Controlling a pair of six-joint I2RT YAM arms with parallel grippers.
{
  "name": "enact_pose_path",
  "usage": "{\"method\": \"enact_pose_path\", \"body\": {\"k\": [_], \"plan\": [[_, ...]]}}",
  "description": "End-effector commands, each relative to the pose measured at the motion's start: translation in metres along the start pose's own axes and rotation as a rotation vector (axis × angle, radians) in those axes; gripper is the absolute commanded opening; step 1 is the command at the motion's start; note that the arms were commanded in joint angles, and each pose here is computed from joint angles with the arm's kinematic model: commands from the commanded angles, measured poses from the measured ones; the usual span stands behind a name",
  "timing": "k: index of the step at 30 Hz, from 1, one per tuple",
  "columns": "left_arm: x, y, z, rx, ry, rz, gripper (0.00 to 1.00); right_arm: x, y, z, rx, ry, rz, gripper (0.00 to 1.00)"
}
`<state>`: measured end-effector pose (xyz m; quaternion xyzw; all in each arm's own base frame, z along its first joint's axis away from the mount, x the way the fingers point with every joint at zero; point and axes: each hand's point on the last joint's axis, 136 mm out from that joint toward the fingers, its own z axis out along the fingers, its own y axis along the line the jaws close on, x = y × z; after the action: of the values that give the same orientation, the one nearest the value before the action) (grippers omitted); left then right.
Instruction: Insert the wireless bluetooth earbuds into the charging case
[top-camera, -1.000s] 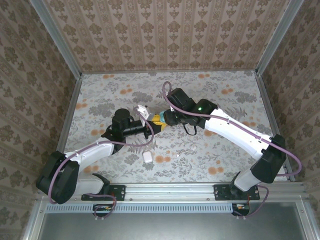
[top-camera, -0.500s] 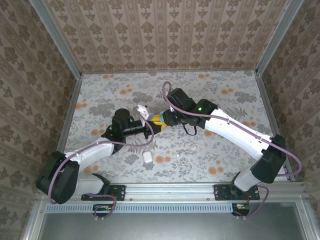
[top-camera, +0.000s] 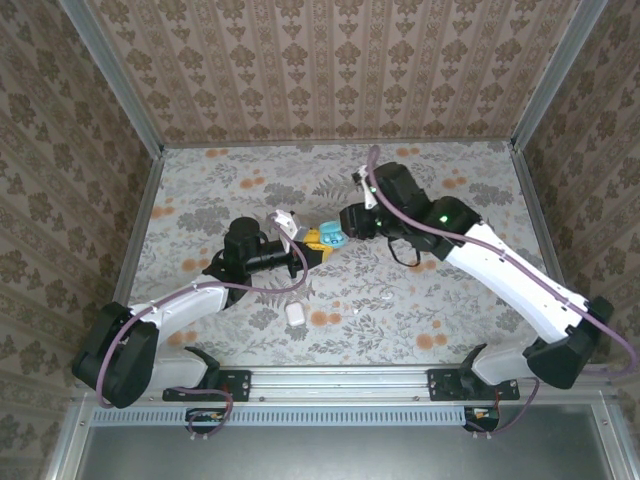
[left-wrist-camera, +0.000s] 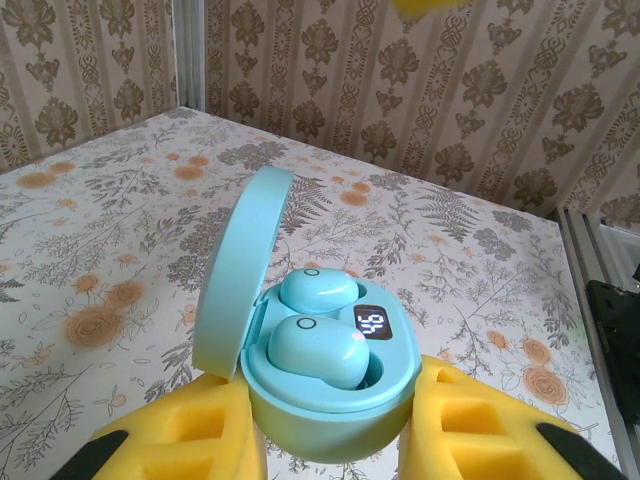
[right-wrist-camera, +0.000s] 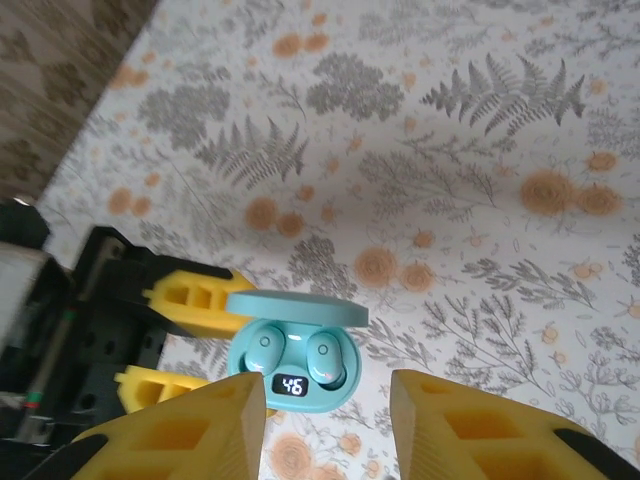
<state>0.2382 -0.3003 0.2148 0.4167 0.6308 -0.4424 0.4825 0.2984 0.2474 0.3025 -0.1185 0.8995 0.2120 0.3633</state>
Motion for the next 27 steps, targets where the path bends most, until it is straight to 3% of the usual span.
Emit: {"method": "enact_pose_path", "body": {"k": [1,12,27], "plan": [[-0.027,-0.01,0.001,0.052,-0.071,0.082,0.24,-0.017,0.011,-0.008,-0.122,-0.028,0.065,0.39],[-0.037,-0.025,-0.006,0.101,-0.106,0.128,0.24,-0.019,0.027,0.037,-0.311,0.115,0.17,0.42],[-0.044,-0.017,-0.006,0.076,-0.121,0.123,0.24,0.017,0.028,0.033,-0.36,0.211,0.201,0.4]]}}
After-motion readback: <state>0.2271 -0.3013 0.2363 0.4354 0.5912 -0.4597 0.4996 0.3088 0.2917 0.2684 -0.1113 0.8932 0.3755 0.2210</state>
